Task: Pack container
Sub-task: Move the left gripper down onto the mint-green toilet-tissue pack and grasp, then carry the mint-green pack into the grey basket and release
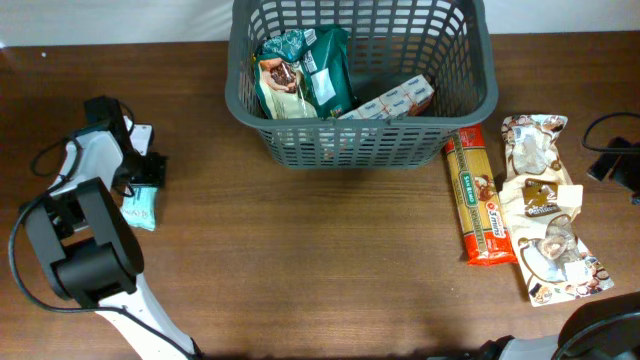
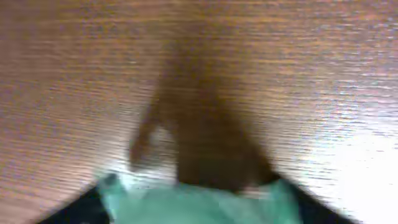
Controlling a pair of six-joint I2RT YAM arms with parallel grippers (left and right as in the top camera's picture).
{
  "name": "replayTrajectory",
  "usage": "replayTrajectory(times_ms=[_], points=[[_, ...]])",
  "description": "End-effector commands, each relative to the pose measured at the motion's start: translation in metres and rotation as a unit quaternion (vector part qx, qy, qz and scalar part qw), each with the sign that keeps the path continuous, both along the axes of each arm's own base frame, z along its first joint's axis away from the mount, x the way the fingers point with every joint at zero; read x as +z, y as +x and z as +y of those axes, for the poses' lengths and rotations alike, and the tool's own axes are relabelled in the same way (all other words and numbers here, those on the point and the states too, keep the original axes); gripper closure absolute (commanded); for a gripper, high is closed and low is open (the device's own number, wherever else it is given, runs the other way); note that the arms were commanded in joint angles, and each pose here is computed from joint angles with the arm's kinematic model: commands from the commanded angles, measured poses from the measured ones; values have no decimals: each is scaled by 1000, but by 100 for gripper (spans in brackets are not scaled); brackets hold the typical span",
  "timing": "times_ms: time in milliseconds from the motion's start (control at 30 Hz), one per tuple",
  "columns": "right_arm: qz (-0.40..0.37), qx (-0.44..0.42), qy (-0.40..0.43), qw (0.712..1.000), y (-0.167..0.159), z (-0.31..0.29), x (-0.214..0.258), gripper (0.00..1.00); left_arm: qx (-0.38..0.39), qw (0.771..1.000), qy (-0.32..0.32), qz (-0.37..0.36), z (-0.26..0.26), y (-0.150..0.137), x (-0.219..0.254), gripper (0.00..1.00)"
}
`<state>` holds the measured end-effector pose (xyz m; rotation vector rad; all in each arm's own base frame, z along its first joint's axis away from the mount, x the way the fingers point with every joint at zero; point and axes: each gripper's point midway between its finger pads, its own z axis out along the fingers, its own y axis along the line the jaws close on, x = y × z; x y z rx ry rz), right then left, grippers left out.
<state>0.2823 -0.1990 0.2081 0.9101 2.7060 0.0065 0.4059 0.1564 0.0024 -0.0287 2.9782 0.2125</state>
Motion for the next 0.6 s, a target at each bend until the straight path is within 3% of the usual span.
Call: replayTrajectory(times_ms=[0, 167, 300, 433, 567], points=[[1, 1, 0, 1000, 0, 0, 0, 1, 36, 999, -1, 17, 2, -13, -13, 72], [3, 1, 0, 1000, -1, 1, 0, 1, 35, 999, 0, 8, 3, -8, -10, 89], [3, 1, 1, 1000, -1, 1, -1, 1, 12, 999, 5, -41, 5, 28, 21, 98], [7, 1, 4, 1000, -3, 2, -1, 1, -30, 990, 31, -135, 4, 90, 104, 98], [10, 1, 6, 1000, -4, 3, -2, 1, -110, 947, 66, -294, -25, 155, 242, 99]])
